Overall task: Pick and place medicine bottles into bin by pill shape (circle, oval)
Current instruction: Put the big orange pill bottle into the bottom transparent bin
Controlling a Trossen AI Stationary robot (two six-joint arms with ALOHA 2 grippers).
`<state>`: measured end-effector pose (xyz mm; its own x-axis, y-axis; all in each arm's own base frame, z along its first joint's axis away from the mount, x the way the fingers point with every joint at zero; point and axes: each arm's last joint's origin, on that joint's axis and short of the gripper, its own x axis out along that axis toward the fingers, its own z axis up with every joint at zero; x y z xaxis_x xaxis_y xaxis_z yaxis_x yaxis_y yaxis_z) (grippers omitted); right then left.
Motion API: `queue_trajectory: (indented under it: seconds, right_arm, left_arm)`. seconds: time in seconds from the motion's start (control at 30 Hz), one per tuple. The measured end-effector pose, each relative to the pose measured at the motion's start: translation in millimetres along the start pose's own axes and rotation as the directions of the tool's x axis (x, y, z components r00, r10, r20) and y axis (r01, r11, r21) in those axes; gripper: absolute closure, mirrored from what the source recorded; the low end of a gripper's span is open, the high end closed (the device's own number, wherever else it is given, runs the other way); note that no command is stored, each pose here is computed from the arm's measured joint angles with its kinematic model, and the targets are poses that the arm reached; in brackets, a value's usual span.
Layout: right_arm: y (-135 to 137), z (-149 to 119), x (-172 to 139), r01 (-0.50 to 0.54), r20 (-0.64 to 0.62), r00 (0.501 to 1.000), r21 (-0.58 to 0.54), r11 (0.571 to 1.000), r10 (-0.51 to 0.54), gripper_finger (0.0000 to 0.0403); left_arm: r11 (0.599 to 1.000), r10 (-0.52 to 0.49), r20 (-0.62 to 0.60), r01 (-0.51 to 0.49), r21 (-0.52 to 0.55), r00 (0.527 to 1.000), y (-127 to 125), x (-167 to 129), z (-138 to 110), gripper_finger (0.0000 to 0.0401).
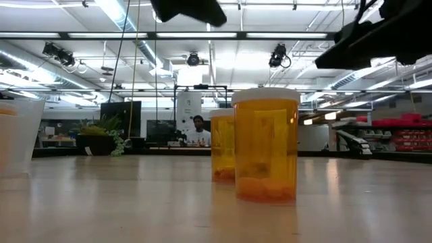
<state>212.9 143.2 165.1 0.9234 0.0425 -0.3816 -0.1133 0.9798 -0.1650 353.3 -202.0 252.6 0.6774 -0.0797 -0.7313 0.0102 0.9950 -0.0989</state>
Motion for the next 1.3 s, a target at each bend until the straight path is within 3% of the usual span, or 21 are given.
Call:
queue_trajectory:
  seconds: [0.2,0.5,0.7,0.9,1.3]
  right_arm:
    - [-7,0,-17,0.077,0.04,0.996,-0.024,0.997,-0.076,0.0141]
    - [-17,-9,-38,0.115,0.082,0.99,0.016,0.993,-0.116,0.0141]
    - [-20,-13,-44,0.128,0.091,0.987,0.035,0.991,-0.131,0.0141]
    - [-19,-13,-45,0.138,0.097,0.985,0.036,0.99,-0.141,0.0141]
    - [-16,-12,-46,0.14,0.112,0.984,0.023,0.99,-0.142,0.0141]
  left_arm:
    - [1.0,0.008,-0.004,-0.008,-0.006,1.0,7,17,1,0.0153]
    - [0.996,0.02,0.002,-0.02,0.083,1.0,19,40,4,0.0157]
    - [0.992,0.005,0.03,-0.009,0.129,1.0,21,55,23,0.0157]
    - [0.983,0.019,-0.088,-0.002,0.181,0.996,17,68,28,0.0156]
    - [0.947,-0.004,-0.213,0.072,0.313,0.977,14,83,18,0.0079]
